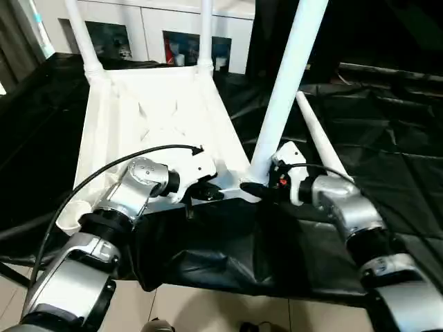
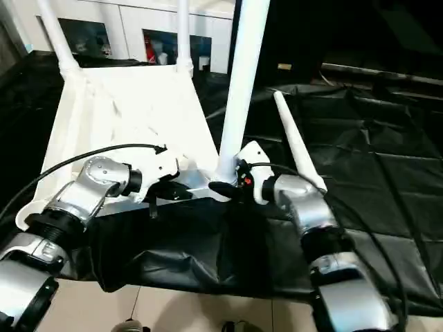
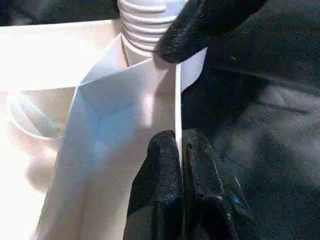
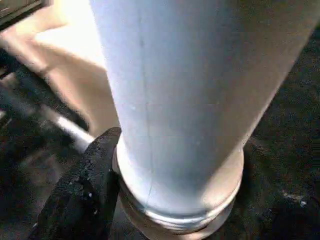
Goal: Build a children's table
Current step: Rotate leg to tighten
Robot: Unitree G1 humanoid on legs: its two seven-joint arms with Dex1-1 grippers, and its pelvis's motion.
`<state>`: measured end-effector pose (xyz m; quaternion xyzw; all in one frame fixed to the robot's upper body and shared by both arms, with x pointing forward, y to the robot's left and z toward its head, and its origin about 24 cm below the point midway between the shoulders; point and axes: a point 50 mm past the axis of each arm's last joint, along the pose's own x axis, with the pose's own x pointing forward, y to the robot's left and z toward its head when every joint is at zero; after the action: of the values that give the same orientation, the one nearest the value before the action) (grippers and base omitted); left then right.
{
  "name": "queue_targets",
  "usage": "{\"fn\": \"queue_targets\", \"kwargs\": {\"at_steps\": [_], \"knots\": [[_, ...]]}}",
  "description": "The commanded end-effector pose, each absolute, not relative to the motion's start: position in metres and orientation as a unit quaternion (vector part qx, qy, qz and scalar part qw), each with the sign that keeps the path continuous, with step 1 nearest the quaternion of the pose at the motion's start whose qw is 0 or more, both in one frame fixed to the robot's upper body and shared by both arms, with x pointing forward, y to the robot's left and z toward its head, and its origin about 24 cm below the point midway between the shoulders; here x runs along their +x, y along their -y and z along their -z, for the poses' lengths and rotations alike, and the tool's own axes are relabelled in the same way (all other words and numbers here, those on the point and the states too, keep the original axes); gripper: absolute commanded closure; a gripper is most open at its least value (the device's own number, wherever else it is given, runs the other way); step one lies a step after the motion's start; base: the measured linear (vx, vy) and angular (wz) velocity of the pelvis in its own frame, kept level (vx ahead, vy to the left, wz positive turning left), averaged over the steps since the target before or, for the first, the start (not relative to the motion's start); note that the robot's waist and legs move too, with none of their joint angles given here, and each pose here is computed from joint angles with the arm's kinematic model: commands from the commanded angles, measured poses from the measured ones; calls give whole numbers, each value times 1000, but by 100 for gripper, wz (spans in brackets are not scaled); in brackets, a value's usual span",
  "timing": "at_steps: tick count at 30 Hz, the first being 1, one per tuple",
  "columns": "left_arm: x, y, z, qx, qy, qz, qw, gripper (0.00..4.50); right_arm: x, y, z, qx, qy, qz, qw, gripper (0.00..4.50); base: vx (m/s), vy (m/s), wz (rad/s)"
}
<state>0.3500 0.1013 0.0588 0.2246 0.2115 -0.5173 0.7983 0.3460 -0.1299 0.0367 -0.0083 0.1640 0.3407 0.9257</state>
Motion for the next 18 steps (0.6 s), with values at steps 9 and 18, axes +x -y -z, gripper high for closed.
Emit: {"fn": "queue_targets", "kwargs": {"at_steps": [9, 18], "knots": [[362, -52, -60, 196, -199, 418, 865, 450, 351, 102, -16, 66, -193, -155, 967, 175, 0, 0, 0], [359, -58, -58, 199, -175, 453, 851, 450, 354, 98, -31, 24, -135, -227, 964, 84, 0, 0, 0]]}}
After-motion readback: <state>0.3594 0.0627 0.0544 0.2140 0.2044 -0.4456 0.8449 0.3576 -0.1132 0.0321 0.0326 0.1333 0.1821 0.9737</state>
